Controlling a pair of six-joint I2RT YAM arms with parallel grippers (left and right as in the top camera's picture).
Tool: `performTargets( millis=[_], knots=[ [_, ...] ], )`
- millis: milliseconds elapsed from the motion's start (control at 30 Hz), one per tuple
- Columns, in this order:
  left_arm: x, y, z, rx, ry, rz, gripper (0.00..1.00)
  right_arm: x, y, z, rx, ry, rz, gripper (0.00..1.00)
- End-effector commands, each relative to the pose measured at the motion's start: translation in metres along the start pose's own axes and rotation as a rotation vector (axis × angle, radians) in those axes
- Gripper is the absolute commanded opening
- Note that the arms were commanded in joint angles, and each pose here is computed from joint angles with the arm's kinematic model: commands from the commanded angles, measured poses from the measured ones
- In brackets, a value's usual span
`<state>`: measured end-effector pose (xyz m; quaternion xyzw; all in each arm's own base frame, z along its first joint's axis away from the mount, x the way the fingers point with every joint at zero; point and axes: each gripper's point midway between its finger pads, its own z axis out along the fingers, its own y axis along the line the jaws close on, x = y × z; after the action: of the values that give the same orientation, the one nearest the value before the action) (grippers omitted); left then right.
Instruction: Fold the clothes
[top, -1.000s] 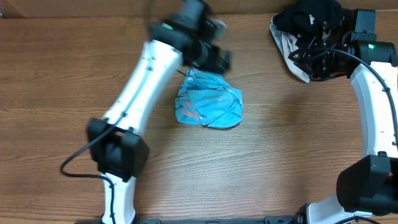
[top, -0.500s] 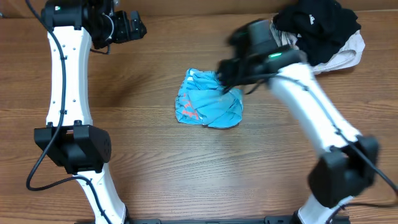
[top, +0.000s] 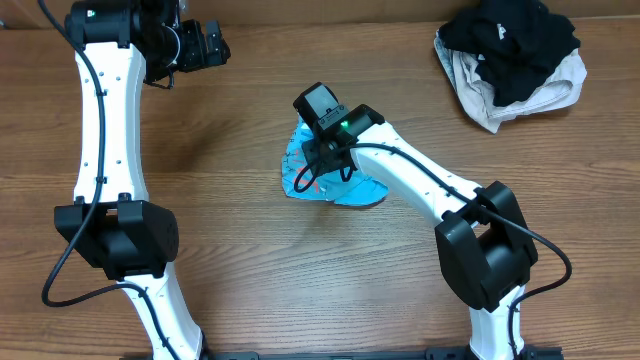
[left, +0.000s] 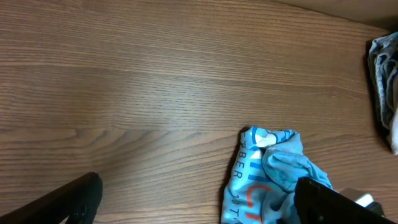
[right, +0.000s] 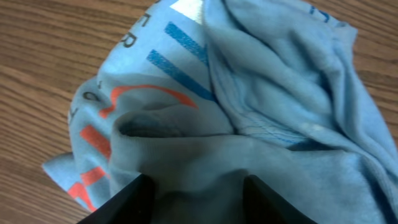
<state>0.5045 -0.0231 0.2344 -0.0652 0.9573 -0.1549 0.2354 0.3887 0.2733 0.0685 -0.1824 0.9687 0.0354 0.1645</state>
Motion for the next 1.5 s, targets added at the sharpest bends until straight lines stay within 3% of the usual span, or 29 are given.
performTargets(
  millis=[0, 33, 67, 133, 600, 733, 933, 967, 1067, 1267, 1467],
  knots=[
    [0.001, 0.001, -0.003, -0.013, -0.002, 0.006, 1.00, -0.003, -0.006, -0.001, 0.028, -0.014, 0.055, 0.34],
    [0.001, 0.001, -0.003, -0.013, -0.002, 0.006, 1.00, -0.002, -0.007, -0.001, 0.029, -0.010, 0.058, 0.27],
    [0.001, 0.001, -0.003, -0.013, -0.001, 0.006, 1.00, 0.000, -0.007, -0.001, 0.031, -0.004, 0.062, 0.14],
    [0.002, 0.001, -0.003, -0.014, 0.000, 0.005, 1.00, 0.003, -0.009, -0.003, 0.036, 0.009, 0.084, 0.04],
    [0.002, 0.001, -0.003, -0.014, 0.003, 0.024, 1.00, 0.003, -0.071, -0.071, 0.038, -0.010, 0.300, 0.04],
    [0.003, 0.002, -0.003, -0.018, 0.007, 0.031, 1.00, 0.040, -0.101, -0.071, 0.074, 0.144, 0.416, 0.04],
    [0.003, 0.002, -0.003, -0.017, 0.006, 0.038, 1.00, 0.127, -0.085, -0.077, -0.018, 0.520, 0.488, 0.04],
    [0.003, 0.002, -0.003, -0.017, 0.005, 0.039, 1.00, 0.131, -0.084, -0.077, -0.022, 0.535, 0.490, 0.08],
    [0.002, 0.002, -0.003, -0.016, 0.000, 0.040, 1.00, 0.138, -0.083, -0.073, -0.021, 0.555, 0.491, 0.37],
    [0.000, 0.001, -0.003, -0.015, -0.006, 0.042, 1.00, 0.094, -0.092, -0.085, -0.028, 0.393, 0.471, 0.45],
    [0.000, 0.001, -0.003, -0.016, -0.006, 0.049, 1.00, 0.019, -0.079, -0.096, -0.105, 0.109, 0.246, 0.54]
  ],
)
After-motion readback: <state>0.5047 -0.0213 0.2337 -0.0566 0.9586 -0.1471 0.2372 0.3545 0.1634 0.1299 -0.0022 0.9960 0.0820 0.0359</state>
